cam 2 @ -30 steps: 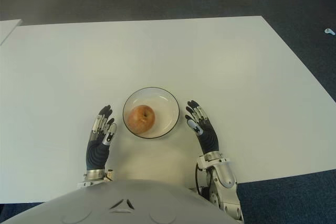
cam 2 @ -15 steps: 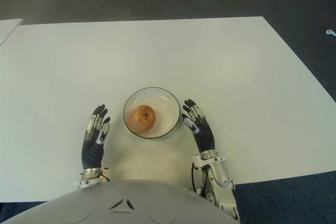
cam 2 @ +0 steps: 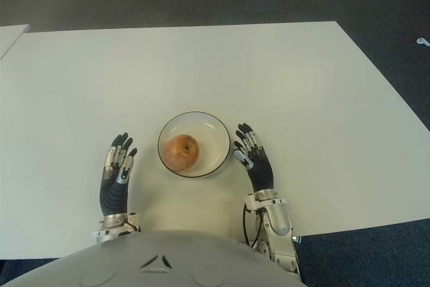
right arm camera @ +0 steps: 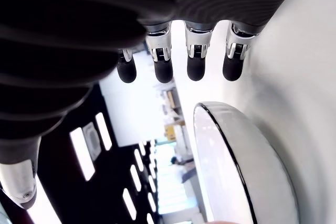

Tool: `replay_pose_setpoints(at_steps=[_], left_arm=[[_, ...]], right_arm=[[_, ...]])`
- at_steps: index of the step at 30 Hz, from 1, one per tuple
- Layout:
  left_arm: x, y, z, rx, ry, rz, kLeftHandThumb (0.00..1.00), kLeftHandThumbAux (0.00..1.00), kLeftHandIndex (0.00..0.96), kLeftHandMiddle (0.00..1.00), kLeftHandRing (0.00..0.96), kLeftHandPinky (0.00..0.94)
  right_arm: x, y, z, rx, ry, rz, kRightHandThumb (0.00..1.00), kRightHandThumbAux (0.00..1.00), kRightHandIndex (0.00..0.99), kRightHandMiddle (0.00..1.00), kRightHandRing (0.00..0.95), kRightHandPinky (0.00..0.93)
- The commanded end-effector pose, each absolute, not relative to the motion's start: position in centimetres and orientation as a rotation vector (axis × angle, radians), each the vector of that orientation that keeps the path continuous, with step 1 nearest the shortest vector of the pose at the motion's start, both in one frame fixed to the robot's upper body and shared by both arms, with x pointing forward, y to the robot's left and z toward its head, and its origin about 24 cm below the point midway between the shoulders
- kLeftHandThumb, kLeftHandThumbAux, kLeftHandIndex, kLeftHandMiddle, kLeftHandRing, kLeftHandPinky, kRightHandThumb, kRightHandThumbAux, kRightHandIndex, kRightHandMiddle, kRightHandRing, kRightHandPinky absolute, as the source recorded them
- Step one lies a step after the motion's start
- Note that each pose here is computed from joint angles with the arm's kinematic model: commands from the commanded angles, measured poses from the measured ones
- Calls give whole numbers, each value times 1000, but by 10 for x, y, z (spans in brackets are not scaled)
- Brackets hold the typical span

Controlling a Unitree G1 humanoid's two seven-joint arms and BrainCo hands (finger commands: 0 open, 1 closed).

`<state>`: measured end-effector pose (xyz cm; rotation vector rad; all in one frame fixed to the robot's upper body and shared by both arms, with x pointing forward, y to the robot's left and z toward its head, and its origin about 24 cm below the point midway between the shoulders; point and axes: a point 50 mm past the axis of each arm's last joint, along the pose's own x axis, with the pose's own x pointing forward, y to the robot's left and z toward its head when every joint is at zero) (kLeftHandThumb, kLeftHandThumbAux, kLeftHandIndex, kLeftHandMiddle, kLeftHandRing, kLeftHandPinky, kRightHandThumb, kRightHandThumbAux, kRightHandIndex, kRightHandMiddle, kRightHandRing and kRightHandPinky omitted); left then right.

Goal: Put the apples into the plate.

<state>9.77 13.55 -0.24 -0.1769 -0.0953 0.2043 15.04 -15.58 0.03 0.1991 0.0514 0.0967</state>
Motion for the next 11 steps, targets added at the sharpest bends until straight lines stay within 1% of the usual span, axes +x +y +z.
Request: replay_pose_setpoints(at_steps=[1, 6, 11], left_arm=[[99, 136, -6, -180, -94, 215, 72, 462, 73, 50, 1, 11], [100, 139, -7, -154, -98, 231, 64, 469, 77, 53, 1, 4], [99, 142, -7, -143, -91, 241, 60, 473, 80, 53, 0, 0]], right_arm=[[152, -158, -3, 188, 35, 67, 148, 591, 0, 0, 0, 0], [158, -162, -5, 199, 7, 29, 141, 609, 0, 0, 0, 0], [159, -163, -7, 185, 3, 26, 136, 626, 0, 0, 0, 0]])
